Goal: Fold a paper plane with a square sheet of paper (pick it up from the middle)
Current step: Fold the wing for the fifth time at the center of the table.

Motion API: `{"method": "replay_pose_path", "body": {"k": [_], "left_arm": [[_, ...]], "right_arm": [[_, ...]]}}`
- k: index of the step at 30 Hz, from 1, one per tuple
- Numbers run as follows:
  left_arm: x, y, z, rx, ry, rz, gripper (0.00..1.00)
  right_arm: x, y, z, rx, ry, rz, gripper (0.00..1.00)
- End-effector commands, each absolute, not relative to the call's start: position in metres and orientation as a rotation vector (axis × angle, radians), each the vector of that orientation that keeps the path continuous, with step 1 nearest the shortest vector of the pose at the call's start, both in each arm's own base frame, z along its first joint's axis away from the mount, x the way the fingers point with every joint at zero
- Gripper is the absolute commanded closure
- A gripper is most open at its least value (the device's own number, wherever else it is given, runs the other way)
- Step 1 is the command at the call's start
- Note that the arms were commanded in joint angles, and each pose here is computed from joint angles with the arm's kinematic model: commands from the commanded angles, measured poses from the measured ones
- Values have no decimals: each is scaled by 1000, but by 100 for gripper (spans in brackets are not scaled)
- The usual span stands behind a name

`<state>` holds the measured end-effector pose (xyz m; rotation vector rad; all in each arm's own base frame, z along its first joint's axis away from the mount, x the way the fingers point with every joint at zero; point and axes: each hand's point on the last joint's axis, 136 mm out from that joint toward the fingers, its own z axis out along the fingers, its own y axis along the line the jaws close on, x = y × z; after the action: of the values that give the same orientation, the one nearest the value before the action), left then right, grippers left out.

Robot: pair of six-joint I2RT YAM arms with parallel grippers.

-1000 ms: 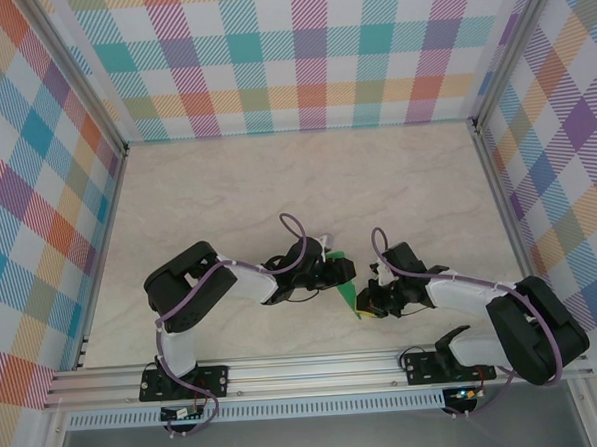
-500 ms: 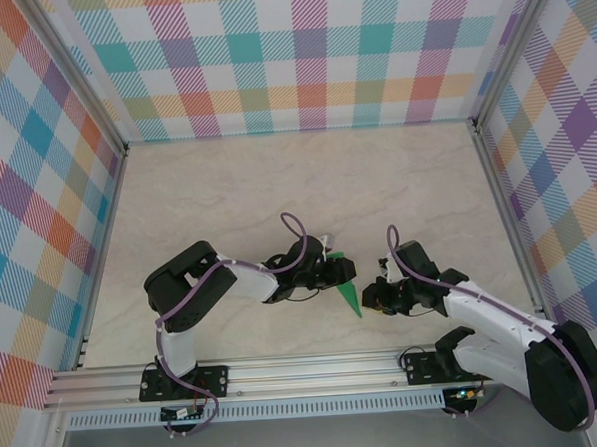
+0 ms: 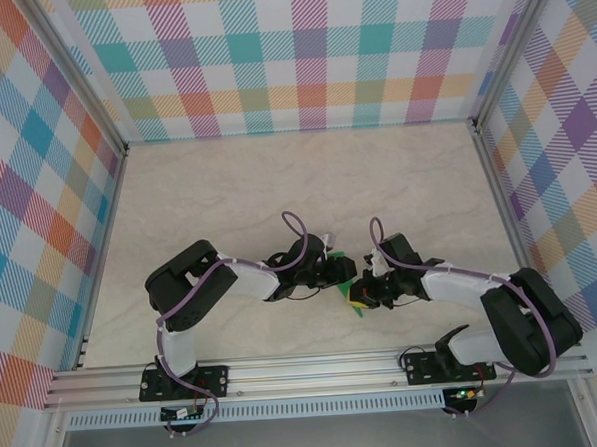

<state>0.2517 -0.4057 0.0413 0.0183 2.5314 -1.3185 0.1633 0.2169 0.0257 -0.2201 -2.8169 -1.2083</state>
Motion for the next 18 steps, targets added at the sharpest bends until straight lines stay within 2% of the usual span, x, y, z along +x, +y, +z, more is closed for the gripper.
{"method": "replay_pose_path", "body": {"k": [1,6,18], "left_arm": [[247,-384,-1,-37,2677,-1168,56],[248,-380,-3,-45,2684,-1154,57],[250,-378,-4,-54,2690,-1148,57]], "right_arm": [[156,210,6,-256,-2809,-1127,97],[143,200,-11,-327,-2791,-1074,96],[128,188,5,-331,-2810,-1073,91]]}}
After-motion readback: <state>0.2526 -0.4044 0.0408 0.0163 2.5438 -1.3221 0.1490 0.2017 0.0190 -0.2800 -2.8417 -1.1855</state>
